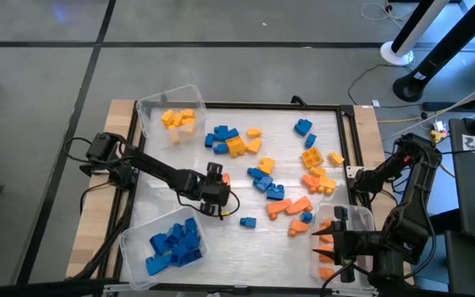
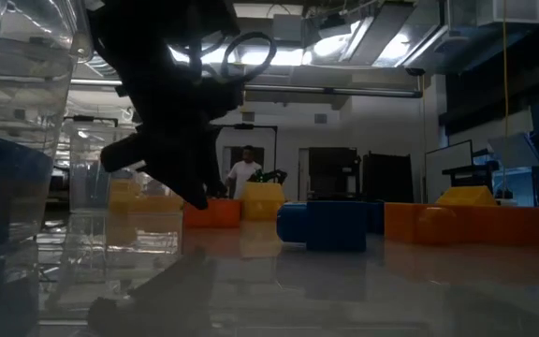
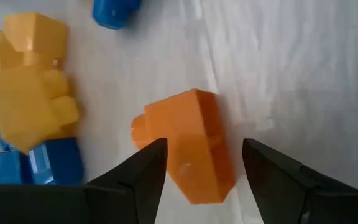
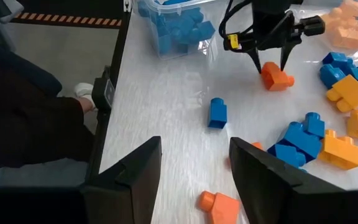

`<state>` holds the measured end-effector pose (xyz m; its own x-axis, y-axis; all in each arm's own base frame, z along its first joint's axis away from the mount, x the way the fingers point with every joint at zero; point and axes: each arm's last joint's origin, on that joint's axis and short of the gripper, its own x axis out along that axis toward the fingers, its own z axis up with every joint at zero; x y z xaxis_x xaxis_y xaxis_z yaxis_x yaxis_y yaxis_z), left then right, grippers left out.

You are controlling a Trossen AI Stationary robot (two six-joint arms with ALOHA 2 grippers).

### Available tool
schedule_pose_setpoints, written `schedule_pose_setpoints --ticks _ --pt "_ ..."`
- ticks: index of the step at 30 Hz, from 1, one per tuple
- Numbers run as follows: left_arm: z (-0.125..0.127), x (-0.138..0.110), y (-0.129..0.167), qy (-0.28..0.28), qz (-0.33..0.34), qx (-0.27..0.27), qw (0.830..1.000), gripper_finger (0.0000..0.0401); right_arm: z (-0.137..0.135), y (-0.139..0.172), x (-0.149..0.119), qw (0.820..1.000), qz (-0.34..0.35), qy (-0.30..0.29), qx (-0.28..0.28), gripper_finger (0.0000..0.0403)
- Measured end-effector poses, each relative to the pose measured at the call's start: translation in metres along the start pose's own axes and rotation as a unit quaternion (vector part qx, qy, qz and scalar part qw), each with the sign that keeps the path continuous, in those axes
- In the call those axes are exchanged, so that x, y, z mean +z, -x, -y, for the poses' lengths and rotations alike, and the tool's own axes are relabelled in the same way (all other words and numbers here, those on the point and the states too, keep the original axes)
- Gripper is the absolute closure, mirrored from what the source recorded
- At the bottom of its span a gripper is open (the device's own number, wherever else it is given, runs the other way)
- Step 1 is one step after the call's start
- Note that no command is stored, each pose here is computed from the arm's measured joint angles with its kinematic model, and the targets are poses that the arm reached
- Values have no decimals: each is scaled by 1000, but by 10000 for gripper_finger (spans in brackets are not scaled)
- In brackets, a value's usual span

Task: Sort blocks
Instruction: Put the orange game piece into the bottom right transparent bin

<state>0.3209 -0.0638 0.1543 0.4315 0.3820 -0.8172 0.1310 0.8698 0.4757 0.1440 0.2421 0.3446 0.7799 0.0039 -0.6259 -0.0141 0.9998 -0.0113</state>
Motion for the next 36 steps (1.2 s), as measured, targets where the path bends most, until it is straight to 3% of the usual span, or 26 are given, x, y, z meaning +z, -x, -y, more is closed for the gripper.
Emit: schedule_pose_setpoints --ticks 7,30,36 --pt "-3 -3 0 -14 -19 37 999 203 0 0 0 1000 0 10 -1 212" --pt "-28 -13 -20 -32 -66 30 997 204 0 0 0 1000 0 10 -1 212" --pt "-27 -13 -33 -51 -70 29 996 251 0 0 0 1000 0 10 -1 212"
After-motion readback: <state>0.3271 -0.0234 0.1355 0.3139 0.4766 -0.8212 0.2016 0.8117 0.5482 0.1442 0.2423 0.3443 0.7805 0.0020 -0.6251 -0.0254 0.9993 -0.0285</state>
